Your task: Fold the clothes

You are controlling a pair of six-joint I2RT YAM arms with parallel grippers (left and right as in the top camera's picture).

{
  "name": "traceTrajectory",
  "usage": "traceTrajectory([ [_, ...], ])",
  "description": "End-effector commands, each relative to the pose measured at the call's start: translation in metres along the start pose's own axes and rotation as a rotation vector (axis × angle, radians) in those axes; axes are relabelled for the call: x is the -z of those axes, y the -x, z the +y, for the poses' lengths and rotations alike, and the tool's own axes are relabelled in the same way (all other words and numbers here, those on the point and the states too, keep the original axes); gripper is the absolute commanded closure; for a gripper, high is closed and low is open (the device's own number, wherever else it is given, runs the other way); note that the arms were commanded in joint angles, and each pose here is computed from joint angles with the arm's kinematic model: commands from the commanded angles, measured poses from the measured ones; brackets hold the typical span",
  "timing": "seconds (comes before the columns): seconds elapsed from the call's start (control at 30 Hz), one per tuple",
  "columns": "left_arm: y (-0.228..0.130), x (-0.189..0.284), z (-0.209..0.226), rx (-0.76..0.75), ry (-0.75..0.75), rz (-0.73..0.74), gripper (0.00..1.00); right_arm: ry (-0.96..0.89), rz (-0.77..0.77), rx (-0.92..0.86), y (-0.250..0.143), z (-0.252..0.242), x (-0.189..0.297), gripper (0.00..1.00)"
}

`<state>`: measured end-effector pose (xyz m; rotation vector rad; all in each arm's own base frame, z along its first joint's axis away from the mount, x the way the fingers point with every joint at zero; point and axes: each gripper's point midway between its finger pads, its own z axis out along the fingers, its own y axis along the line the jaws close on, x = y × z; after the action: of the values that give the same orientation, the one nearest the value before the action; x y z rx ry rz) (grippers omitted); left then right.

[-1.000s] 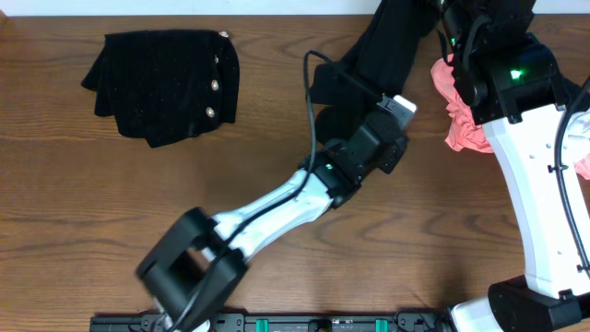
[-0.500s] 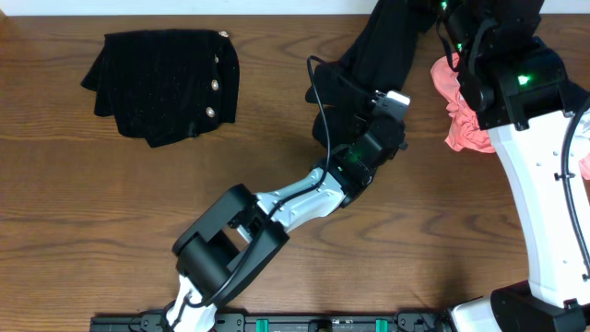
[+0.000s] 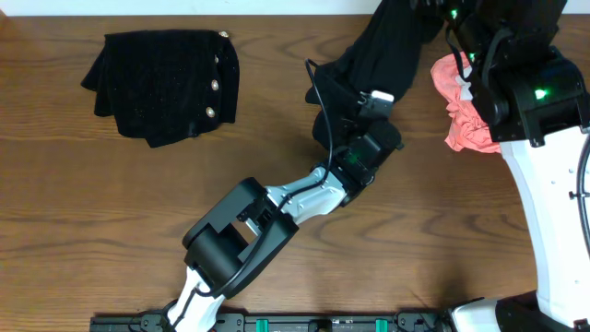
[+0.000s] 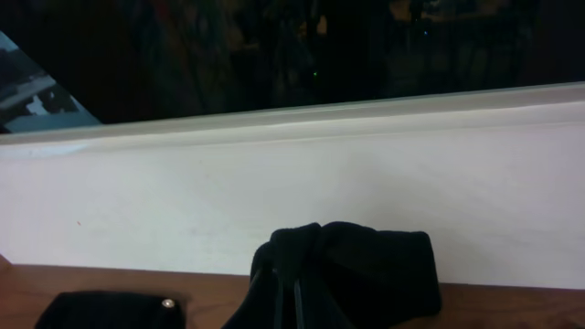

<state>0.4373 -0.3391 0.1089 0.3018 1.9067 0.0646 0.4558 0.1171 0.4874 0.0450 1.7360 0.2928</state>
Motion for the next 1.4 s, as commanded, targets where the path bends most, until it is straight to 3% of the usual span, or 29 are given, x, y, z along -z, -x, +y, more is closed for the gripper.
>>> traceTrajectory([
  [0.0, 0.039, 0.017, 0.043, -0.031, 0.148, -0.042, 0.94, -0.006, -0.044, 0.014, 0.020, -0.006, 0.016, 0.99],
  [0.43, 0.107, 0.089, 0.130, -0.029, 0.199, -0.008, 0.94, -0.152, 0.083, 0.003, -0.005, -0.069, 0.018, 0.99],
  [0.53, 0.113, 0.100, 0.132, -0.026, 0.117, 0.007, 0.94, -0.113, 0.103, -0.002, -0.008, -0.066, 0.017, 0.99],
  [0.67, 0.106, 0.102, 0.115, -0.036, -0.030, 0.048, 0.93, -0.054, 0.113, -0.003, -0.010, -0.056, 0.017, 0.99],
  [0.8, 0.091, 0.101, 0.116, -0.016, -0.029, 0.104, 0.88, 0.058, 0.114, 0.067, -0.009, -0.037, 0.017, 0.99],
  [1.0, 0.078, 0.092, 0.128, 0.071, -0.063, 0.166, 0.87, 0.298, 0.081, 0.226, -0.002, 0.004, 0.032, 0.99],
  [1.37, 0.064, 0.059, 0.211, 0.325, -0.143, 0.245, 0.87, 0.531, -0.111, 0.313, 0.052, 0.057, 0.130, 0.99],
])
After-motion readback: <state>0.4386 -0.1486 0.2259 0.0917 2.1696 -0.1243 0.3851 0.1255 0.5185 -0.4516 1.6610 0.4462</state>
